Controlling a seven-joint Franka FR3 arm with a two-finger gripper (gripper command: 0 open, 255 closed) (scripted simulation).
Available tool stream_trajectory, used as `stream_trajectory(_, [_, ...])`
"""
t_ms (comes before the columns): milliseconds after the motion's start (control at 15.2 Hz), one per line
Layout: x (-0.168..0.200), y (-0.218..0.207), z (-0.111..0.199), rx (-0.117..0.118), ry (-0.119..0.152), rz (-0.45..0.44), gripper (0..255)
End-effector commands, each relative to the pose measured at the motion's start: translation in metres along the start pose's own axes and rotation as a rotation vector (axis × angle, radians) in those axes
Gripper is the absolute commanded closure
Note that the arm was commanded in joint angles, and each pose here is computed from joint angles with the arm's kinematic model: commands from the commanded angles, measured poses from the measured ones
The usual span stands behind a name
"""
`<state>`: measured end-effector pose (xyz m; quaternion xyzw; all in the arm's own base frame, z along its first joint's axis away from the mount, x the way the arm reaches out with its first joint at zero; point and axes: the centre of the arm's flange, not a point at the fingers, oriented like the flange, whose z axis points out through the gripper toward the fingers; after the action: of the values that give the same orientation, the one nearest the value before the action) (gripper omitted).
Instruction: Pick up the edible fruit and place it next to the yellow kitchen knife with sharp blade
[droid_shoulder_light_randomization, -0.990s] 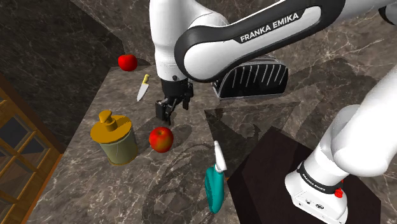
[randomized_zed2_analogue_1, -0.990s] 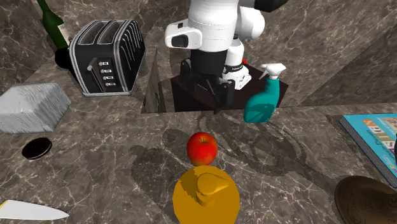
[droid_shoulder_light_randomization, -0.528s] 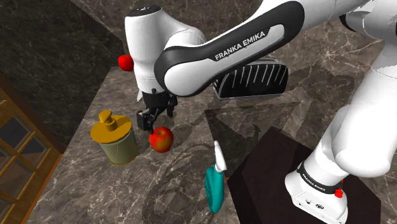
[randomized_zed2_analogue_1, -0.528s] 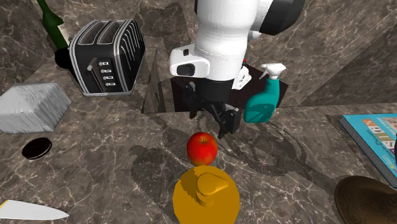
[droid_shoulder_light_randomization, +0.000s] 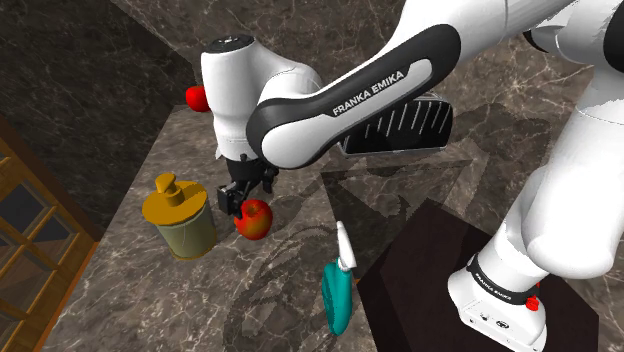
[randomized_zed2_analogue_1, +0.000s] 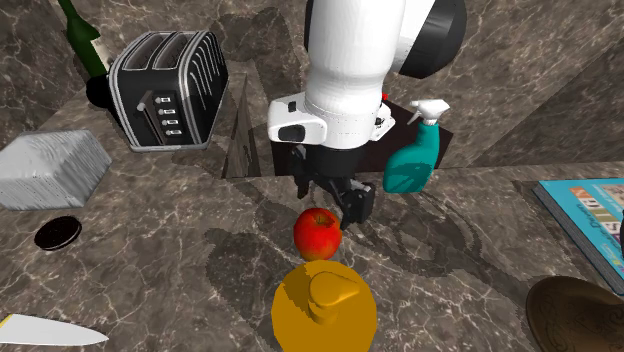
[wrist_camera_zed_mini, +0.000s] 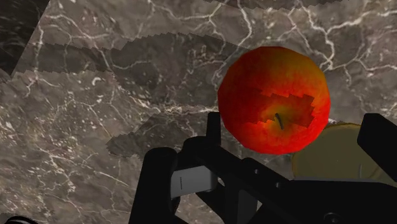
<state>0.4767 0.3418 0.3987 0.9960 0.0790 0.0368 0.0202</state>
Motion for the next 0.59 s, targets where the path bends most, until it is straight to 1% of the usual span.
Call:
stream_trajectory(0, [-0.0001, 0.0000, 0.0006, 0.000, 0.000, 0.000, 0])
stream_trajectory(198, [0.0000, 0.0000, 0.0005, 0.000, 0.000, 0.000, 0])
stream_trajectory(264, [0.0000, 0.0000, 0.0005, 0.000, 0.000, 0.000, 255])
stream_trajectory(528, [0.0000, 0.0000, 0.0005, 0.000, 0.000, 0.000, 255])
